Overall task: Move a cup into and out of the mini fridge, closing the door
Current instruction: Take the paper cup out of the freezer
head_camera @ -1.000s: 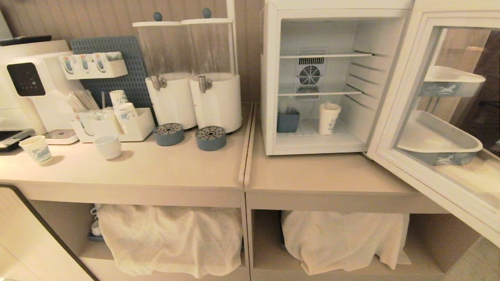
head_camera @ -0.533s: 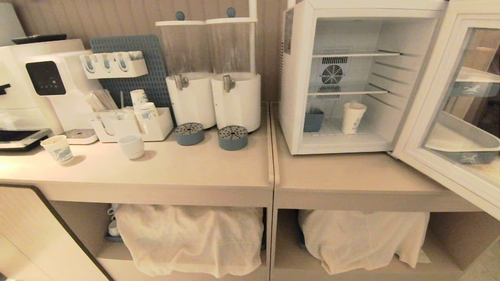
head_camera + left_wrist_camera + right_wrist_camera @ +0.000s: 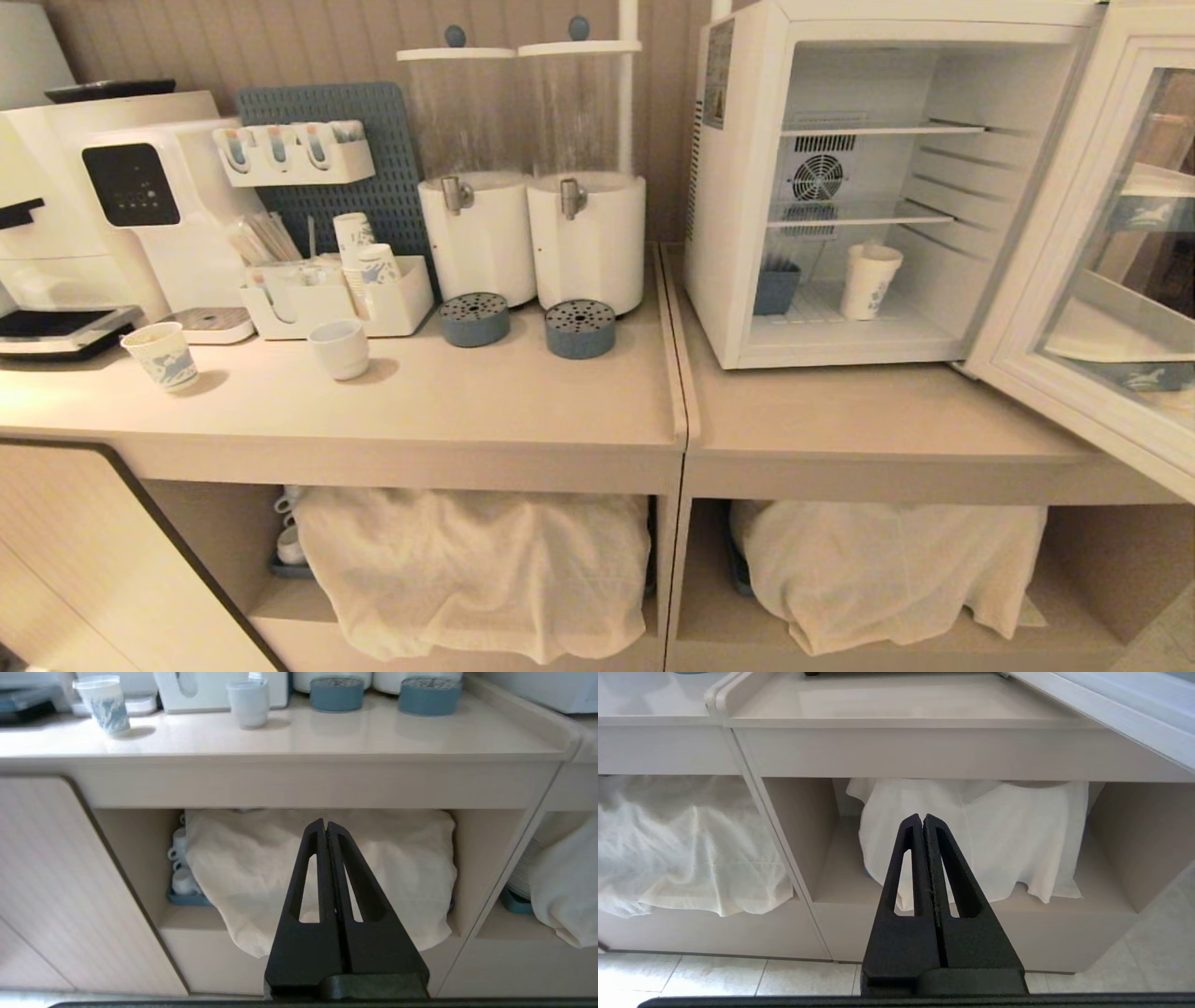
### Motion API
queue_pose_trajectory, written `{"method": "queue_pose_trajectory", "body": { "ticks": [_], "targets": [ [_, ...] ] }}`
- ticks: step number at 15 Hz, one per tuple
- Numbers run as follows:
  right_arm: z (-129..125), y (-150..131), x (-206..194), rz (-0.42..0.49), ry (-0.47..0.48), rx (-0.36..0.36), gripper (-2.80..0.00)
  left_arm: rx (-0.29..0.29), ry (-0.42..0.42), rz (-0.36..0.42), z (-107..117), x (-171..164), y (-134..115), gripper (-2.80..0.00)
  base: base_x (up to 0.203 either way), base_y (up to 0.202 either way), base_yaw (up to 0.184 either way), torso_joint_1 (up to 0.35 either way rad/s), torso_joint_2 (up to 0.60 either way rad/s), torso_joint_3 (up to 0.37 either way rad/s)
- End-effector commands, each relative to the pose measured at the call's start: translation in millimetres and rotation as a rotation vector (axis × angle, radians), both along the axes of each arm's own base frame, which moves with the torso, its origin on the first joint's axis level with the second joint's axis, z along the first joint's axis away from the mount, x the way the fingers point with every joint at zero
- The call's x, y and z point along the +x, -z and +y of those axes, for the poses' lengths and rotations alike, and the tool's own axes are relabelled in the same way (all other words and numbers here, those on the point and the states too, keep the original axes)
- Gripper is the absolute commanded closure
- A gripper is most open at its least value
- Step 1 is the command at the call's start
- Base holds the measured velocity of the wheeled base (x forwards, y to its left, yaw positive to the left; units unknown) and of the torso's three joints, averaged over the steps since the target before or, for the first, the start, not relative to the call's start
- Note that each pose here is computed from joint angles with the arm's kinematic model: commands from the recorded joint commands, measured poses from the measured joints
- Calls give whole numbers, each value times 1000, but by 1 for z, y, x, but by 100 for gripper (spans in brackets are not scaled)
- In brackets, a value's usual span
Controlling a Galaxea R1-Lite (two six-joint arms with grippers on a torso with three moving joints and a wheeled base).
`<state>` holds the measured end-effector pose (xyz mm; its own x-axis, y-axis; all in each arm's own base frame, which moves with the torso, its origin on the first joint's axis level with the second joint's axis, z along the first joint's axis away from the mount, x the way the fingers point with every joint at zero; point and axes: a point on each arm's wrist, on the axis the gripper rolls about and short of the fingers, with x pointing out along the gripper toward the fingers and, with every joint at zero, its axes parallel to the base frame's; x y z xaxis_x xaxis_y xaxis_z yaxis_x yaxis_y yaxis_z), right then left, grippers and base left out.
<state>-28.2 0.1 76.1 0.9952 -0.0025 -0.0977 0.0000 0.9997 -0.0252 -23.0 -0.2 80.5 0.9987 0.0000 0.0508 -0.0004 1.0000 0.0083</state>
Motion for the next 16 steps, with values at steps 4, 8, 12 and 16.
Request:
{"method": "queue_pose_trajectory", "body": {
  "ticks": [4, 8, 12, 16],
  "targets": [
    [0, 0, 0, 0, -1, 1, 0, 3, -2, 14, 0, 2, 5, 0, 0, 0, 0, 0, 0, 0],
    [0, 0, 0, 0, -1, 1, 0, 6, -3, 14, 0, 2, 5, 0, 130, 0, 0, 3, 2, 2],
    [0, 0, 0, 0, -1, 1, 0, -1, -2, 19, 0, 2, 5, 0, 182, 0, 0, 3, 1, 5],
    [0, 0, 0, -1, -2, 4, 0, -2, -1, 19, 0, 2, 5, 0, 23, 0, 1, 1, 2, 1]
  ]
}}
